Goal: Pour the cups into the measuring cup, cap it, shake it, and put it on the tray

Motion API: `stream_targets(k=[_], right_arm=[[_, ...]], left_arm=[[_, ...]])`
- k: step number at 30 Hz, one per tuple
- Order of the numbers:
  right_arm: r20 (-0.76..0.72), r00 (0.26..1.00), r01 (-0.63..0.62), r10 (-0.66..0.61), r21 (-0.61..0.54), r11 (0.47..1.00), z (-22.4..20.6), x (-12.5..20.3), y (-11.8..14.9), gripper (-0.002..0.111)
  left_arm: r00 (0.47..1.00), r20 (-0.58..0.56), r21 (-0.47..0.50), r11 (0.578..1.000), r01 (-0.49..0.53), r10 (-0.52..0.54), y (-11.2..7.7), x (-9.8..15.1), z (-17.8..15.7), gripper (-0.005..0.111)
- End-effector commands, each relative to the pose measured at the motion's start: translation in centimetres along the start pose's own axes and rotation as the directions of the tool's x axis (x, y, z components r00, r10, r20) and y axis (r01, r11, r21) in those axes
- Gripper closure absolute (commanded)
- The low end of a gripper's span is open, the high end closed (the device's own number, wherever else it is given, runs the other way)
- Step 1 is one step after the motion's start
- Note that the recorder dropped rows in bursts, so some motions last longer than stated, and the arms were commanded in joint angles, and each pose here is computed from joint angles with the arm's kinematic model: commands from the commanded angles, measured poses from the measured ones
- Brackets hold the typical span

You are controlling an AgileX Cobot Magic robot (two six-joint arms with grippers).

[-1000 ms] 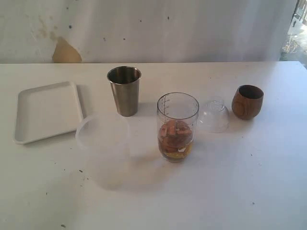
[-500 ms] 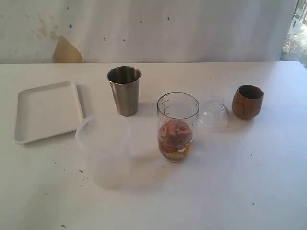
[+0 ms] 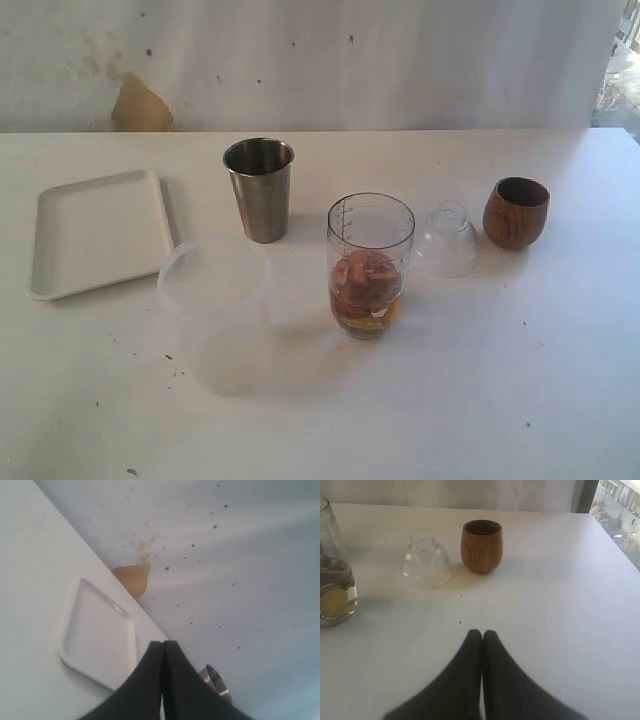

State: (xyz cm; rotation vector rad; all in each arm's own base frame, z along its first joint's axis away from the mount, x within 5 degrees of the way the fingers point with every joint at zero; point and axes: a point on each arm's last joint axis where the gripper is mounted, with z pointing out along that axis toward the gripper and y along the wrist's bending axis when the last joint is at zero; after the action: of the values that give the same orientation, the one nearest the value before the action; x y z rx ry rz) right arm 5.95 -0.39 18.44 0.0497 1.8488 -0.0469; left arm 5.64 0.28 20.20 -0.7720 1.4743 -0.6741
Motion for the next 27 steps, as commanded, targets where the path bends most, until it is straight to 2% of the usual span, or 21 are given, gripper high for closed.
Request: stream_targets(k=[1,11,12,13,14,15,18,22,24,27], right_arm=[[-0.004,1.000,-0.006,0.006,0.000,1.000,0.03,0.20,0.00,0.108],[-0.004,1.000,-0.004,0.004,0.001,1.000,0.03,0.20,0.00,0.108],[-0.004,1.000,-0.004,0.004,0.001,1.000,0.03,0.20,0.00,0.108],[-0.004,1.000,-0.004,0.004,0.001,1.000,0.03,0.20,0.00,0.108],[-0.004,1.000,-0.004,0.004,0.001,1.000,0.03,0.20,0.00,0.108],[-0.004,1.000,-0.004,0.004,0.001,1.000,0.03,0.20,0.00,0.108],[-0.004,1.000,-0.004,0.004,0.001,1.000,0.03,0.20,0.00,0.108],[-0.004,1.000,-0.004,0.004,0.001,1.000,0.03,0.20,0.00,0.108],[-0.004,1.000,-0.004,0.004,0.001,1.000,0.03,0.20,0.00,0.108],[-0.004,1.000,-0.006,0.006,0.000,1.000,0.03,0.20,0.00,0.108]], left_arm=[[1.000,-0.010,-0.016,1.000,0.004,-0.005,0.25,0.18,-0.01,0.107],[1.000,-0.021,-0.033,0.999,0.004,-0.005,0.40,0.27,-0.01,0.107],[0.999,-0.050,-0.076,0.997,-0.011,0.008,0.80,0.52,-0.05,0.107],[0.992,-0.089,-0.115,0.989,-0.097,0.087,1.22,0.79,-0.11,0.107],[0.981,-0.098,-0.108,0.978,-0.176,0.166,1.22,0.79,-0.11,0.107],[0.955,-0.110,-0.096,0.954,-0.285,0.275,1.22,0.79,-0.11,0.107],[0.904,-0.123,-0.079,0.903,-0.421,0.411,1.22,0.79,-0.11,0.107],[0.777,-0.138,-0.048,0.780,-0.624,0.614,1.22,0.79,-0.11,0.107],[0.725,-0.141,-0.036,0.728,-0.685,0.674,1.22,0.79,-0.11,0.107],[0.709,-0.142,-0.033,0.713,-0.700,0.690,1.22,0.79,-0.11,0.107]])
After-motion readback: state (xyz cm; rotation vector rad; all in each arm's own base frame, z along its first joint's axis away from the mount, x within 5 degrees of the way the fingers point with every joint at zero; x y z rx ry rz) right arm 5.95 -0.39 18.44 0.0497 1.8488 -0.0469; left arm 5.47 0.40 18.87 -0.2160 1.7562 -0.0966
